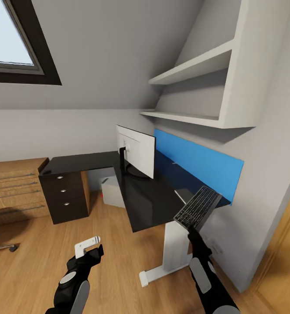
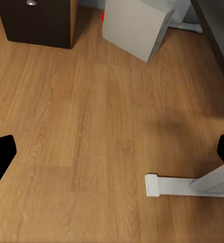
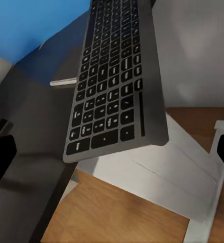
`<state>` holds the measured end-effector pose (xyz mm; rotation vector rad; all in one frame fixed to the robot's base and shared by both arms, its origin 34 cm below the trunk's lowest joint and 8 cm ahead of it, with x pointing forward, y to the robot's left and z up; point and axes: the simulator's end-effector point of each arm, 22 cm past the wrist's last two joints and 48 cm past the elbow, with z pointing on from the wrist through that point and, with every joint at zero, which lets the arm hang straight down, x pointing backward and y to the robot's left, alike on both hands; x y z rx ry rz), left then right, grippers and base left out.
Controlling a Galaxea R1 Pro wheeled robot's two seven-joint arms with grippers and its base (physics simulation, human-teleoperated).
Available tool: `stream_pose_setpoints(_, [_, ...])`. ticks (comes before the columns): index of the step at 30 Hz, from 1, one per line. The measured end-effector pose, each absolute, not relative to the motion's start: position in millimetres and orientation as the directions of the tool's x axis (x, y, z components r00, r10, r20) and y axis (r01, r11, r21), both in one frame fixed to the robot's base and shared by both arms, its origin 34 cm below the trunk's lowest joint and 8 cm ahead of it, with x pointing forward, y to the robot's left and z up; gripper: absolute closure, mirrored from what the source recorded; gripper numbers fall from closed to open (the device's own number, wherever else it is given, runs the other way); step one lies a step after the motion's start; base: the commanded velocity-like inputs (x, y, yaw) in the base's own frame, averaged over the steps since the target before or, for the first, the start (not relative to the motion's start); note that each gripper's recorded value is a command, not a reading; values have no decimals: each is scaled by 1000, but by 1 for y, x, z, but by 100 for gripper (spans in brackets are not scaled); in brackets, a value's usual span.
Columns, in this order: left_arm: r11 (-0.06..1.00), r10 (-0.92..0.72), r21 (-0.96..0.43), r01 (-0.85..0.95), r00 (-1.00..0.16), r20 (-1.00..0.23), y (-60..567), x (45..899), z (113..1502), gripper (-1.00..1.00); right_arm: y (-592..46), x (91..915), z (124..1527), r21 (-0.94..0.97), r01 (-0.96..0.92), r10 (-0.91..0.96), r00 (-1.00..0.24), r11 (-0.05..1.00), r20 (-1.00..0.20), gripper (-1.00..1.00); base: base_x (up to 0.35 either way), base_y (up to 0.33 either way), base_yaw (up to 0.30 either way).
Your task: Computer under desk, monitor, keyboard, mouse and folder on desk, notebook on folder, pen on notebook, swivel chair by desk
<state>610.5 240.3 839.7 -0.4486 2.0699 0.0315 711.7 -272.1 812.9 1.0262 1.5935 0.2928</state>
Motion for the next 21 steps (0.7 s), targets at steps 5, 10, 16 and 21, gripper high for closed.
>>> stream_pose_setpoints(5, [930,-305,-166,-328,-435,-847,241,612,848,-100,-278,706,806,683,473,745,81,556,-663,-100,0,0,0])
stream_pose_setpoints(10, [929,-308,-174,-326,-422,-853,241,614,850,-100,-297,693,796,727,511,757,203,459,-621,-100,0,0,0])
stream_pose_setpoints(16, [927,-317,-184,-327,-420,-850,240,613,841,-100,-295,684,764,790,547,845,251,279,-472,-100,0,0,0])
stream_pose_setpoints(21, [926,-323,-190,-326,-423,-847,239,613,832,-100,-266,685,733,833,552,945,247,43,-212,-100,0,0,0])
